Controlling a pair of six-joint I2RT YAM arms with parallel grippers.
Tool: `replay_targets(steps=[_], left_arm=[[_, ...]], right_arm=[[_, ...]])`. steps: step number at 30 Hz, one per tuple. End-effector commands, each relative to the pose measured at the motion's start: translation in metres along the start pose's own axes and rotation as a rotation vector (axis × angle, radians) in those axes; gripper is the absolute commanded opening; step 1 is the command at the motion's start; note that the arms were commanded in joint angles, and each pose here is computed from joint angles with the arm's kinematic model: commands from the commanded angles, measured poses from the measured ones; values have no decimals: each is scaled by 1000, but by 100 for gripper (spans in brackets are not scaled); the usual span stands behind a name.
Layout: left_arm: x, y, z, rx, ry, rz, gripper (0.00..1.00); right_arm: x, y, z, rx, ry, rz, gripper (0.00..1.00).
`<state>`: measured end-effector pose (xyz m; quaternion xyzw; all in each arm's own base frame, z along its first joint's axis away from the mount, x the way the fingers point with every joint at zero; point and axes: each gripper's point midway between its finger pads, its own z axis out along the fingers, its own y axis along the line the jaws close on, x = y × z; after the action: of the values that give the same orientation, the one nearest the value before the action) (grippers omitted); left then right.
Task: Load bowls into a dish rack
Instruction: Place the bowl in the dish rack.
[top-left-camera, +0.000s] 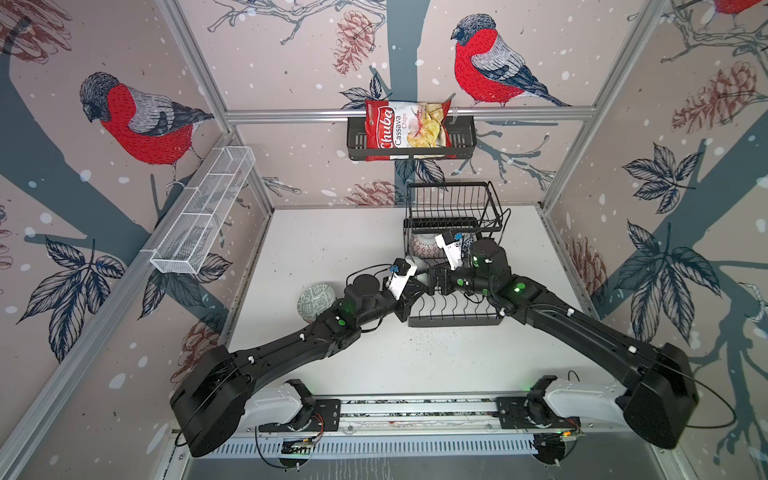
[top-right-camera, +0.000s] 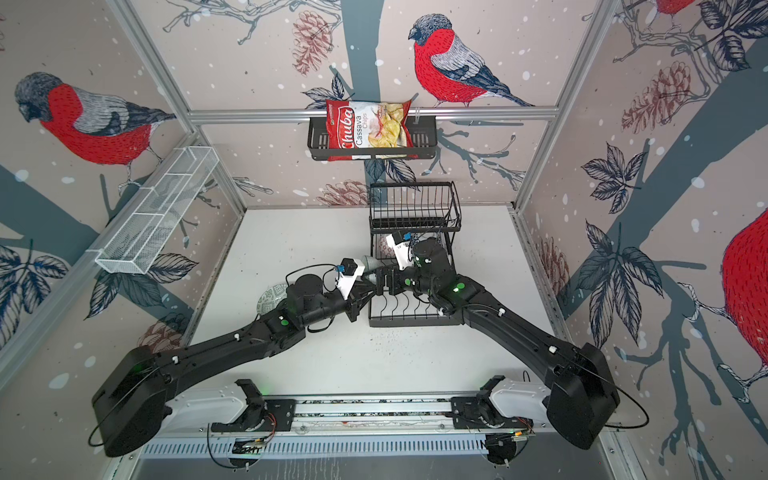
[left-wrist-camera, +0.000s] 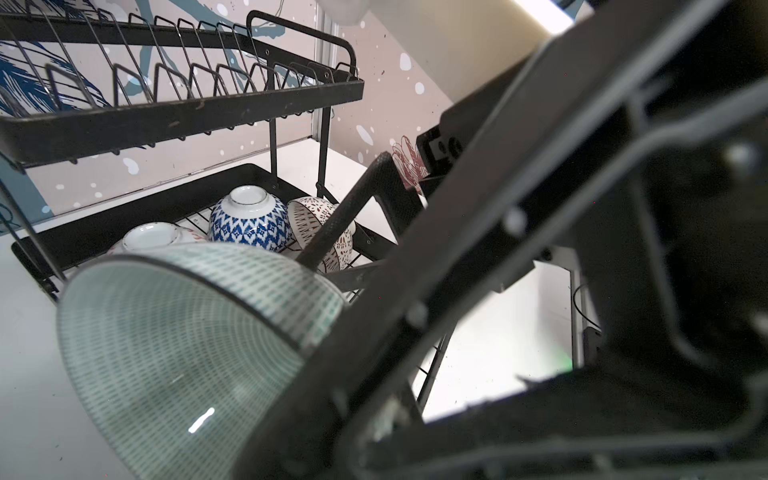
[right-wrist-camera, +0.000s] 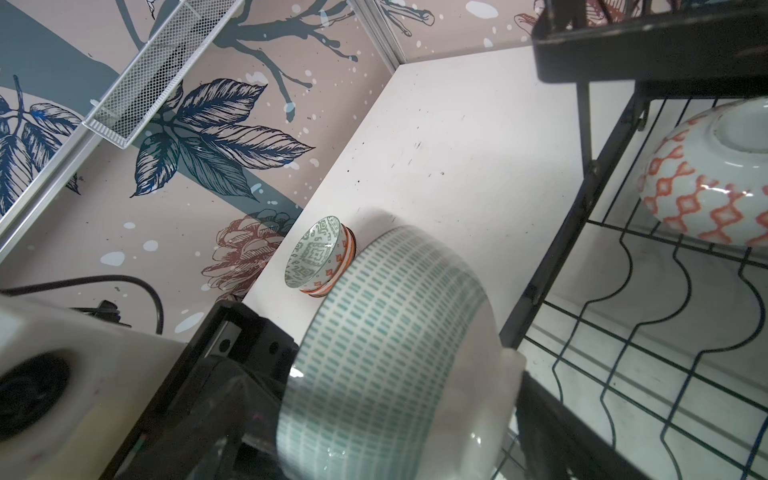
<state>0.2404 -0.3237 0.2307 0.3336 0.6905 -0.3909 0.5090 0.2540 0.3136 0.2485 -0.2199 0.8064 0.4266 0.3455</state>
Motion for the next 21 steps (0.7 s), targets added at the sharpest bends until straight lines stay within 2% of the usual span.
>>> replay_targets(steps=[1, 15, 21], left_arm=[[-30, -8, -2, 37, -116, 47, 0], [-29, -3, 4, 26, -111, 40, 0], [-28, -3, 5, 29, -110, 36, 0]], right_arm=[[-1, 2, 7, -16, 5, 4, 100], [-4, 2, 10, -18, 1, 17, 100], [-5, 4, 12, -23, 4, 21, 95]])
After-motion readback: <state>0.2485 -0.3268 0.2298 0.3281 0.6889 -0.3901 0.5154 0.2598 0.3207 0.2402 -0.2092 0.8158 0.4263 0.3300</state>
